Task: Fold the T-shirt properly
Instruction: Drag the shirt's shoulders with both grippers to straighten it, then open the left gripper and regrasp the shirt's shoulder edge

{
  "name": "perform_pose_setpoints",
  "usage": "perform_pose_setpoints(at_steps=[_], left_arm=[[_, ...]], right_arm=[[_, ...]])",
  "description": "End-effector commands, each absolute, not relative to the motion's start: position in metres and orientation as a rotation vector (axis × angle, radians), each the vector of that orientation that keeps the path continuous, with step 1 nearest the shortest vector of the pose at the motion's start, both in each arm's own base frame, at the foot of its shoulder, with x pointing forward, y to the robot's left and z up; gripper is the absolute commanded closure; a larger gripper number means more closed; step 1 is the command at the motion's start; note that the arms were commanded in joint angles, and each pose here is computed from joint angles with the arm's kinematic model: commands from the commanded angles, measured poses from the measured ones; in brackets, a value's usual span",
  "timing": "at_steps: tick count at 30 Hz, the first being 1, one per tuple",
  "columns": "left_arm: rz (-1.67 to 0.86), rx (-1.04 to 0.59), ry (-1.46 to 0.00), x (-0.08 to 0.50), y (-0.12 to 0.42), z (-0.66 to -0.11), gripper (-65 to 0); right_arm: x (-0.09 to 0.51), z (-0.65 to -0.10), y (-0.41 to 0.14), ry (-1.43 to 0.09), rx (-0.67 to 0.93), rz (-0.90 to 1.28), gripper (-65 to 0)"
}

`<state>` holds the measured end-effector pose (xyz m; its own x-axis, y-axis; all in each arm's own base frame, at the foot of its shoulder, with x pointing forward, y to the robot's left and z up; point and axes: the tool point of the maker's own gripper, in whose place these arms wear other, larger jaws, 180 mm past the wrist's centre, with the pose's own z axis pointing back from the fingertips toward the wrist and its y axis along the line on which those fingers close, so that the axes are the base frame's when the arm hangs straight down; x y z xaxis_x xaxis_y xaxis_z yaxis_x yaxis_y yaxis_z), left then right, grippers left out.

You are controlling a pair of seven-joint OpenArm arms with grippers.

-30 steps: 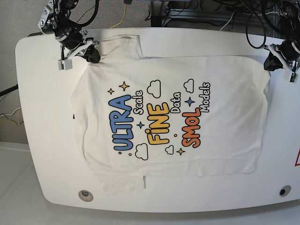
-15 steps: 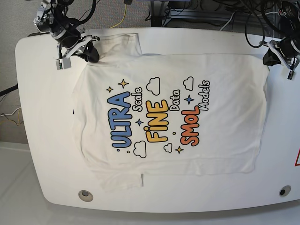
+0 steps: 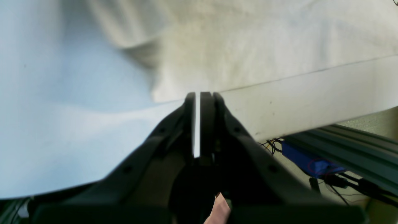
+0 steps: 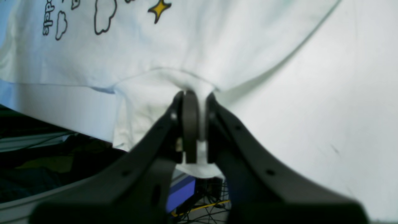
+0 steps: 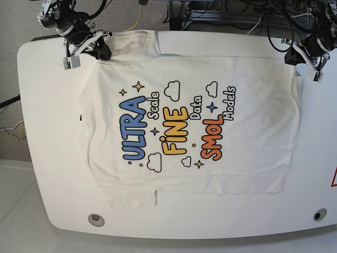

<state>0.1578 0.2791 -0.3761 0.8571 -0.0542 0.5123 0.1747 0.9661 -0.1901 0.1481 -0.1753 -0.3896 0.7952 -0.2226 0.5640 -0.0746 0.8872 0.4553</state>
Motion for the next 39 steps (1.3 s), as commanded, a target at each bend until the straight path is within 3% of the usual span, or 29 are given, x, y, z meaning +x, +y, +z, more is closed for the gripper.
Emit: perform_pose_setpoints(at_steps=[1,21,29,32,39], left_arm=[[-0.133,-0.228,-0.561,0.163,0.280,-0.368,-0.9],[-0.157,-0.207,-0.579,0.166,0.279,-0.359,-0.9],[-0.125,-0.143,-0.600,0.166,0.305,-0.348,-1.6],[-0.113,-0.117,-0.608,0.165,0.316,-0.342,-7.0],[-0.083,-0.079,-0.623,0.163,0.332,-0.335,-33.1]], right_arm=[[0.149,-0.381,-0.183,-0.688,0.469,-0.071,0.0],[0.143,-0.377,-0.201,-0.685,0.422,-0.031,0.0],[0.149,-0.376,-0.200,-0.701,0.425,-0.028,0.0],[0.150,-0.376,-0.201,-0.700,0.423,-0.027,0.0],[0.150,-0.376,-0.200,-0.698,0.424,-0.026,0.0]])
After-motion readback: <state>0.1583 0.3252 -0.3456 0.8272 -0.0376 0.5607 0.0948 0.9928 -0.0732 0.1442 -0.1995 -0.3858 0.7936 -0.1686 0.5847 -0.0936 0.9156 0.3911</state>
